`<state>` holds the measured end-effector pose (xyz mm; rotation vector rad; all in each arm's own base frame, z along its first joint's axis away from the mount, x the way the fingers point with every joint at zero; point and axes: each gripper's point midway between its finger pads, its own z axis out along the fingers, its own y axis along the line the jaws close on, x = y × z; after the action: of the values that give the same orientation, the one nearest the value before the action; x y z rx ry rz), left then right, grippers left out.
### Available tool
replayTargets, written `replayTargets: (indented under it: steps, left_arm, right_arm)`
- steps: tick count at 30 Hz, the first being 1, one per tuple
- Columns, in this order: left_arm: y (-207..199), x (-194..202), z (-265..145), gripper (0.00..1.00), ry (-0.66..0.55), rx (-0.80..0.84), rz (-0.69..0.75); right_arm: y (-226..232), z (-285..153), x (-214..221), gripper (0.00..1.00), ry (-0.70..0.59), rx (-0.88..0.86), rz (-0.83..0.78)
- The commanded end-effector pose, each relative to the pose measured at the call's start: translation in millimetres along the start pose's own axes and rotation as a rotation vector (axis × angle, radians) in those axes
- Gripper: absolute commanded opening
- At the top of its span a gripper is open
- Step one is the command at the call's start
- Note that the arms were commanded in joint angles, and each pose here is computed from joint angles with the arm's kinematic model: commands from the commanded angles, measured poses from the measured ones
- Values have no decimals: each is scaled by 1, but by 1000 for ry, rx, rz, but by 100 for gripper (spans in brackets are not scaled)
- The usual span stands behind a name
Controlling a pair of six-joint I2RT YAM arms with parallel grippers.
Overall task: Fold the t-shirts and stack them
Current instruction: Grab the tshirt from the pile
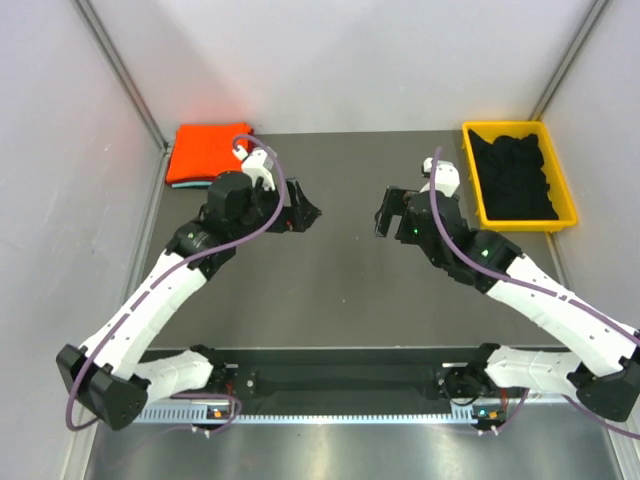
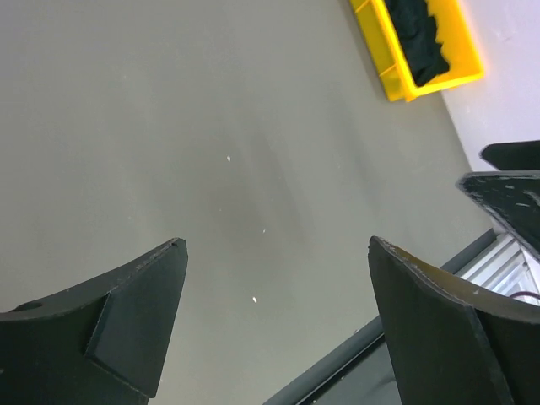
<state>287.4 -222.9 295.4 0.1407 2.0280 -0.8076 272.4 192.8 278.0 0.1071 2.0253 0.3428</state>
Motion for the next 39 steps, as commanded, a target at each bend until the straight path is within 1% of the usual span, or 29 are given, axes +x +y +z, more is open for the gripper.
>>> replayTargets:
  steps: [1, 4, 6, 7, 8, 9, 11, 12, 14, 15, 17, 18, 19, 20, 21, 22, 23, 24, 26, 27, 31, 32, 34, 35, 36, 38, 39]
  left_arm:
    - [-6, -2, 5, 92, 34, 19, 9]
    - [-5, -1, 5, 92, 42, 15, 11]
    - [-5, -1, 3, 92, 36, 16, 12]
    - [-6, -2, 1, 92, 30, 18, 15]
    - [-5, -1, 0, 92, 35, 17, 20]
    - [-6, -2, -3, 92, 32, 15, 23]
    - [-3, 0, -6, 92, 38, 2, 38]
    - [0, -2, -9, 92, 30, -14, 41]
    - [3, -2, -11, 92, 27, -28, 52]
    - [4, -3, -13, 92, 22, -34, 51]
    - [3, -3, -14, 92, 15, -34, 42]
    - [3, -4, -15, 92, 6, -28, 37]
    - [0, -4, -15, 92, 6, -16, 31]
    - [-2, -4, -16, 92, 6, -8, 21]
    - [-4, -3, -16, 92, 9, 3, 19]
    - [-6, -2, -17, 92, 12, 13, 15]
    - [-6, -1, -17, 91, 16, 13, 16]
    - [-5, 0, -17, 91, 18, 12, 15]
    - [1, 4, -17, 91, 22, -10, 18]
    - [3, 4, -18, 91, 15, -21, 18]
    - [15, 10, -13, 92, 7, -60, 14]
    - [15, 12, -11, 92, 8, -54, 15]
    - [16, 14, -6, 92, 22, -54, 15]
    - [17, 15, -4, 92, 28, -55, 18]
    - [17, 15, 0, 92, 42, -57, 20]
    - [20, 16, 4, 91, 55, -70, 29]
    - [23, 15, 6, 91, 50, -86, 31]
  right_arm:
    - [7, -4, -17, 100, -40, -20, 61]
    - [1, 3, -21, 100, -67, 24, 21]
    - [-15, 14, -18, 100, -80, 101, -53]
    - [-17, 21, -21, 100, -97, 113, -55]
    - [-19, 34, -15, 100, -63, 114, -84]
    - [-30, 44, -28, 100, -64, 142, -59]
    - [-41, 70, -24, 100, -1, 165, -57]
    - [-58, 78, -41, 100, -18, 212, -26]
    - [-78, 91, -52, 100, -31, 273, -16]
    - [-102, 105, -62, 100, -34, 336, 11]
    - [-129, 125, -63, 100, -16, 409, 29]
    - [-152, 130, -77, 100, -42, 461, 62]
    - [-164, 136, -80, 99, -48, 497, 77]
    - [-180, 149, -75, 99, -35, 543, 101]
    - [-202, 151, -88, 100, -74, 594, 137]
    - [-212, 157, -91, 99, -82, 611, 153]
    - [-226, 169, -85, 99, -63, 634, 169]
    - [-247, 170, -99, 99, -91, 665, 207]
    - [-267, 178, -104, 97, -95, 684, 261]
    - [-291, 182, -109, 96, -101, 702, 301]
    - [-328, 198, -113, 94, -119, 704, 371]
    - [-335, 212, -102, 93, -81, 688, 382]
    - [-354, 217, -104, 93, -76, 705, 409]
    - [-363, 226, -91, 92, -46, 718, 416]
    - [-372, 228, -92, 92, -51, 729, 426]
    - [-383, 240, -75, 93, -11, 728, 439]
    - [-388, 245, -73, 92, -10, 717, 443]
